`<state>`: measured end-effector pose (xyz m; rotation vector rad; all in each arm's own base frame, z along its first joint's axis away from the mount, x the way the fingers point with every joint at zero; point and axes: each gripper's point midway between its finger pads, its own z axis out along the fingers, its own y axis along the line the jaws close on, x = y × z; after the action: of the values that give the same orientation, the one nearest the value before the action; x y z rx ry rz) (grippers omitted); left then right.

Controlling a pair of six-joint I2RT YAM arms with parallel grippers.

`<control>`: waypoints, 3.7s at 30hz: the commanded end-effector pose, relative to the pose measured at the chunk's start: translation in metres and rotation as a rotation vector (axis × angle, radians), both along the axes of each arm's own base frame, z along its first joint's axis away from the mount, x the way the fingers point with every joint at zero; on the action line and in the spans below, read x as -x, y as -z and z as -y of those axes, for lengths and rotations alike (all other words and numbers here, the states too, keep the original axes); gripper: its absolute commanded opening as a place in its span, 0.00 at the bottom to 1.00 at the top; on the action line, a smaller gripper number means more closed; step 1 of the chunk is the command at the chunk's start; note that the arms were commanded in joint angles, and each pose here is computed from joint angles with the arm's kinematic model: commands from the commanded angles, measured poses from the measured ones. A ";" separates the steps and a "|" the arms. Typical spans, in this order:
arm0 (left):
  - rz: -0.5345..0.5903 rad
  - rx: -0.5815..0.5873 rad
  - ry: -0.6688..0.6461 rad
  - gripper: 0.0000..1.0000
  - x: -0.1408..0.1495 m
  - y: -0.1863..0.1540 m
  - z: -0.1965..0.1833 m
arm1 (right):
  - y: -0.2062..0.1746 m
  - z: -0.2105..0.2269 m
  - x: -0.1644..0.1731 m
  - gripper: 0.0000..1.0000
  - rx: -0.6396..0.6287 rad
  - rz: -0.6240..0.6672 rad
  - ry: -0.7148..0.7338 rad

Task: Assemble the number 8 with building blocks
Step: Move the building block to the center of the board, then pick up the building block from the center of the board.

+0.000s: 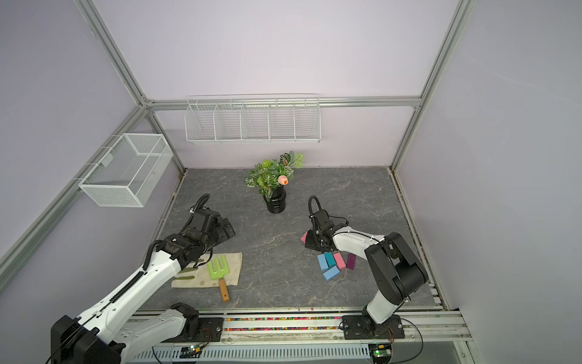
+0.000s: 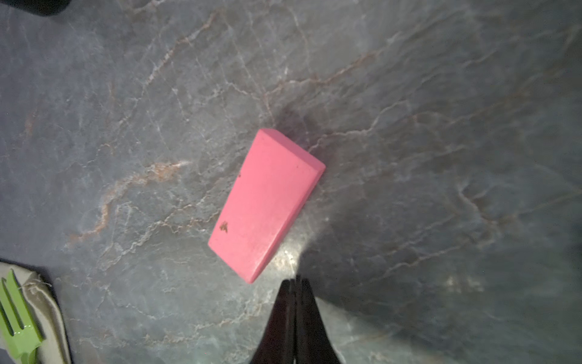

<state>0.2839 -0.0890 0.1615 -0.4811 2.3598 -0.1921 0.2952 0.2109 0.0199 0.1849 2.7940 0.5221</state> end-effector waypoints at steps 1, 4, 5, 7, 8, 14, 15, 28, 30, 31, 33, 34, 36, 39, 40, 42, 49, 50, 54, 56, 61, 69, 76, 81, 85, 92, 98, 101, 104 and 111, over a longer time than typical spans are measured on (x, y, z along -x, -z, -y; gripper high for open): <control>0.014 -0.004 -0.006 1.00 -0.003 -0.004 0.000 | 0.006 -0.013 0.000 0.07 -0.007 -0.010 -0.040; 0.016 -0.004 -0.006 0.99 -0.003 -0.005 0.000 | 0.009 -0.023 -0.001 0.07 -0.010 -0.020 -0.057; 0.018 -0.004 -0.008 0.99 -0.003 -0.005 0.000 | 0.008 -0.027 -0.002 0.07 -0.013 -0.018 -0.063; 0.018 -0.007 -0.008 1.00 -0.003 -0.005 -0.001 | 0.010 -0.032 -0.003 0.07 -0.013 -0.022 -0.070; 0.017 -0.008 -0.009 0.99 -0.003 -0.005 -0.001 | 0.012 -0.033 -0.004 0.07 -0.009 -0.025 -0.072; 0.016 -0.013 -0.011 1.00 -0.002 -0.005 -0.002 | 0.018 -0.036 -0.009 0.07 0.002 -0.028 -0.067; 0.016 -0.017 -0.009 1.00 -0.002 -0.005 -0.003 | 0.018 -0.036 -0.010 0.07 0.002 -0.025 -0.067; 0.016 -0.026 -0.011 1.00 0.001 -0.006 -0.005 | 0.005 -0.049 -0.024 0.07 -0.010 0.007 -0.090; 0.020 -0.029 -0.015 1.00 0.001 -0.007 -0.006 | -0.002 -0.047 -0.019 0.07 -0.015 0.021 -0.098; 0.020 -0.031 -0.015 1.00 0.001 -0.007 -0.007 | -0.008 -0.046 -0.016 0.07 -0.012 0.031 -0.098; 0.024 -0.031 -0.016 1.00 0.001 -0.008 -0.007 | -0.019 -0.040 -0.009 0.14 0.007 0.054 -0.101; 0.023 -0.030 -0.016 1.00 0.001 -0.007 -0.007 | -0.024 -0.034 -0.004 0.22 0.024 0.066 -0.095; 0.025 -0.028 -0.015 1.00 0.000 -0.008 -0.006 | -0.033 -0.018 0.003 0.35 0.069 0.085 -0.063; 0.019 -0.021 -0.011 1.00 -0.001 -0.006 -0.004 | -0.049 0.019 0.010 0.62 0.195 0.127 -0.004; 0.019 -0.018 -0.008 1.00 -0.002 -0.006 -0.003 | -0.056 0.031 0.011 0.67 0.238 0.146 0.011; 0.021 -0.016 -0.011 1.00 -0.002 -0.006 -0.002 | -0.066 0.055 0.011 0.73 0.301 0.158 0.043; 0.043 0.004 -0.007 1.00 0.001 -0.009 -0.003 | -0.054 0.108 0.014 0.72 0.336 0.023 0.078; 0.046 0.004 -0.008 1.00 0.002 -0.009 -0.004 | -0.051 0.111 0.016 0.73 0.343 0.011 0.070; 0.047 0.004 -0.011 1.00 0.003 -0.009 -0.005 | -0.040 0.116 0.016 0.73 0.333 -0.024 0.072; 0.042 0.003 -0.009 1.00 0.004 -0.008 -0.005 | -0.025 0.123 0.024 0.74 0.332 -0.070 0.084; 0.038 0.000 -0.007 0.99 0.004 -0.008 -0.005 | -0.005 0.133 0.029 0.73 0.306 -0.129 0.110; 0.039 0.002 -0.010 1.00 0.004 -0.007 -0.005 | 0.005 0.126 0.023 0.63 0.270 -0.134 0.079; 0.040 0.006 -0.011 1.00 0.003 -0.008 -0.004 | 0.010 0.124 0.018 0.62 0.276 -0.142 0.063; 0.042 0.009 -0.011 1.00 0.002 -0.009 -0.003 | 0.011 0.123 0.012 0.57 0.280 -0.139 0.047; 0.043 0.010 -0.010 1.00 0.002 -0.008 -0.003 | 0.012 0.119 0.005 0.52 0.275 -0.136 0.034; 0.044 0.006 -0.014 1.00 0.002 -0.008 -0.004 | 0.008 0.116 -0.008 0.48 0.276 -0.122 0.022; 0.043 0.005 -0.011 1.00 0.001 -0.008 -0.003 | 0.012 0.114 -0.009 0.31 0.274 -0.136 0.009; 0.044 0.002 -0.011 1.00 0.001 -0.009 -0.003 | 0.013 0.111 -0.008 0.19 0.258 -0.140 0.001; 0.045 0.003 -0.012 1.00 0.001 -0.009 -0.003 | 0.008 0.109 -0.008 0.13 0.247 -0.128 -0.004; 0.035 0.001 -0.016 1.00 0.001 -0.005 -0.004 | -0.021 0.099 -0.008 0.09 0.213 -0.066 -0.014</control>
<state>0.2817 -0.0849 0.1681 -0.4840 2.3267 -0.1953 0.3004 0.0956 0.0224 0.1851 2.9427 0.1237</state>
